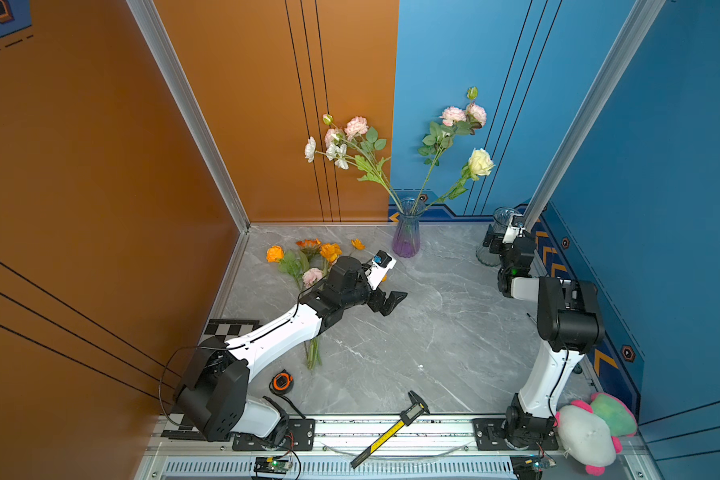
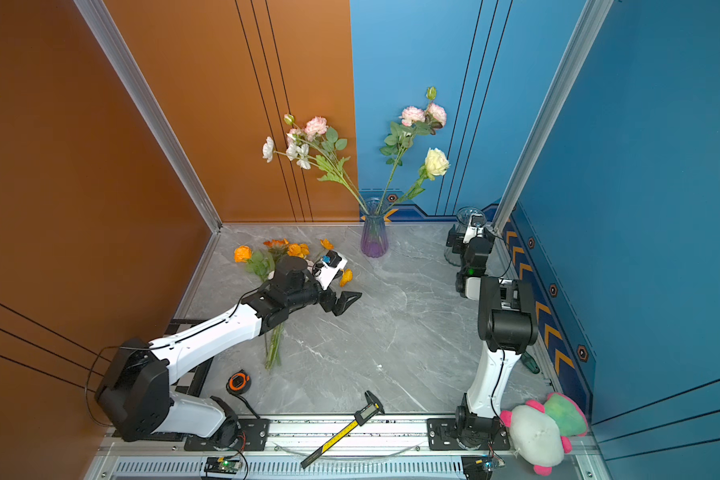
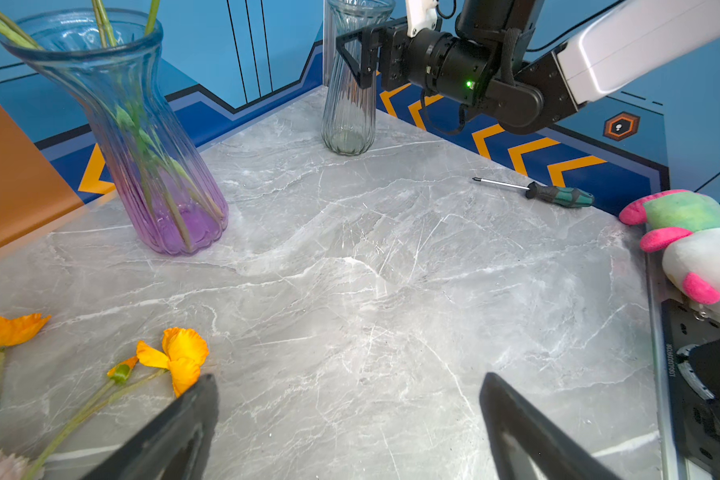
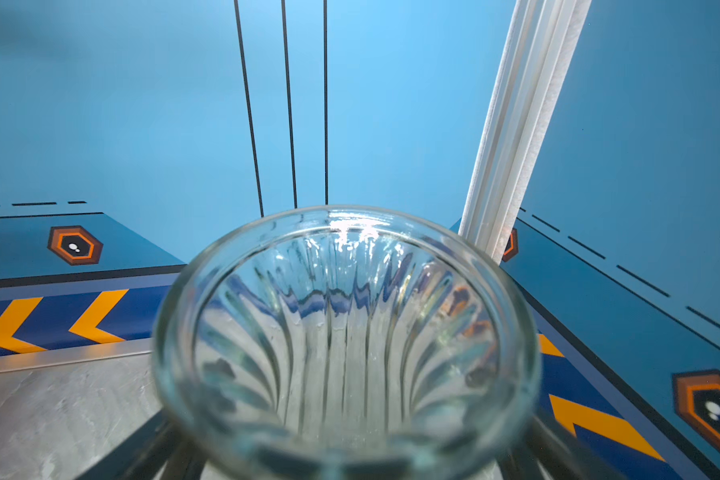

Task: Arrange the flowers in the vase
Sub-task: 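Grasp the clear vase with the right gripper while the left gripper moves forward, then carry the clear vase toward the table centre while the left gripper lowers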

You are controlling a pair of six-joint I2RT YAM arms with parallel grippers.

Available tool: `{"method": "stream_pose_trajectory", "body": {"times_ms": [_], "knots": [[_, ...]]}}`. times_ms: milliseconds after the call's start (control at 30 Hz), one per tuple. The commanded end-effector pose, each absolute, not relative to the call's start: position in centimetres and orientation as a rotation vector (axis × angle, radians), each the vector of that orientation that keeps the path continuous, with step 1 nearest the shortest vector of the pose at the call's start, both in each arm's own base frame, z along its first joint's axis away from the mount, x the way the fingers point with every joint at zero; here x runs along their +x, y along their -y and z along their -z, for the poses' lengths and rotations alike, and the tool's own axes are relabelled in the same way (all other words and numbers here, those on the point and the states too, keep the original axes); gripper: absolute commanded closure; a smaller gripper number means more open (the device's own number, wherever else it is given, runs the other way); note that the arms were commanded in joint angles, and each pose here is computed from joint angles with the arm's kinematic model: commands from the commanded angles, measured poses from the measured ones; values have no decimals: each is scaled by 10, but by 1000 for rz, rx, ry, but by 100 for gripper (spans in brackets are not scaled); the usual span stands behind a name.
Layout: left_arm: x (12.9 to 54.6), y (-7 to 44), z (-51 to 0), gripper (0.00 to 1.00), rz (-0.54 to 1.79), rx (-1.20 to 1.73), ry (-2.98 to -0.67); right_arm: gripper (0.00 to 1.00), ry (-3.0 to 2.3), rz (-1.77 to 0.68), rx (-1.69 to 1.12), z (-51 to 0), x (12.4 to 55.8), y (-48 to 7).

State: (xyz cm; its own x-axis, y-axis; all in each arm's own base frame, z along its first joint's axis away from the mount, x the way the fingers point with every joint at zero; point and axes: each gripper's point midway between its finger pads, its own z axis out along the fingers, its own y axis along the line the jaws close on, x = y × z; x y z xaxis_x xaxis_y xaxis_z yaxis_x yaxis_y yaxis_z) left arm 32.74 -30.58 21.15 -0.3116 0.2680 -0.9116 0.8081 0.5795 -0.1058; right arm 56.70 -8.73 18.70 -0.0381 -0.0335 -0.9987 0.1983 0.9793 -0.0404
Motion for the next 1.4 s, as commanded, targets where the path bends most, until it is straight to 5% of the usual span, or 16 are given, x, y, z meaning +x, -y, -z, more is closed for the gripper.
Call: {"method": "stream_pose_trajectory", "body": {"times_ms": [0, 133, 433, 633, 967, 1367], "knots": [[329, 308, -205, 2, 685, 895, -1869, 0, -1563, 194, 115, -197, 579, 93], [328, 308, -204, 2, 677, 903, -1868, 1, -1535, 190, 115, -200, 583, 95], [328, 308, -203, 2, 671, 910, -1866, 46, -1538, 139, 81, -190, 586, 85], [325, 310, -206, 2, 669, 919, -1858, 66, -1440, 105, 48, -226, 568, 65], [322, 307, -217, 2, 637, 925, -1822, 84, -1290, -15, -9, -296, 487, -11], [300, 256, -246, 2, 428, 741, -1897, 89, -1279, -386, -200, -311, 384, -156]]}}
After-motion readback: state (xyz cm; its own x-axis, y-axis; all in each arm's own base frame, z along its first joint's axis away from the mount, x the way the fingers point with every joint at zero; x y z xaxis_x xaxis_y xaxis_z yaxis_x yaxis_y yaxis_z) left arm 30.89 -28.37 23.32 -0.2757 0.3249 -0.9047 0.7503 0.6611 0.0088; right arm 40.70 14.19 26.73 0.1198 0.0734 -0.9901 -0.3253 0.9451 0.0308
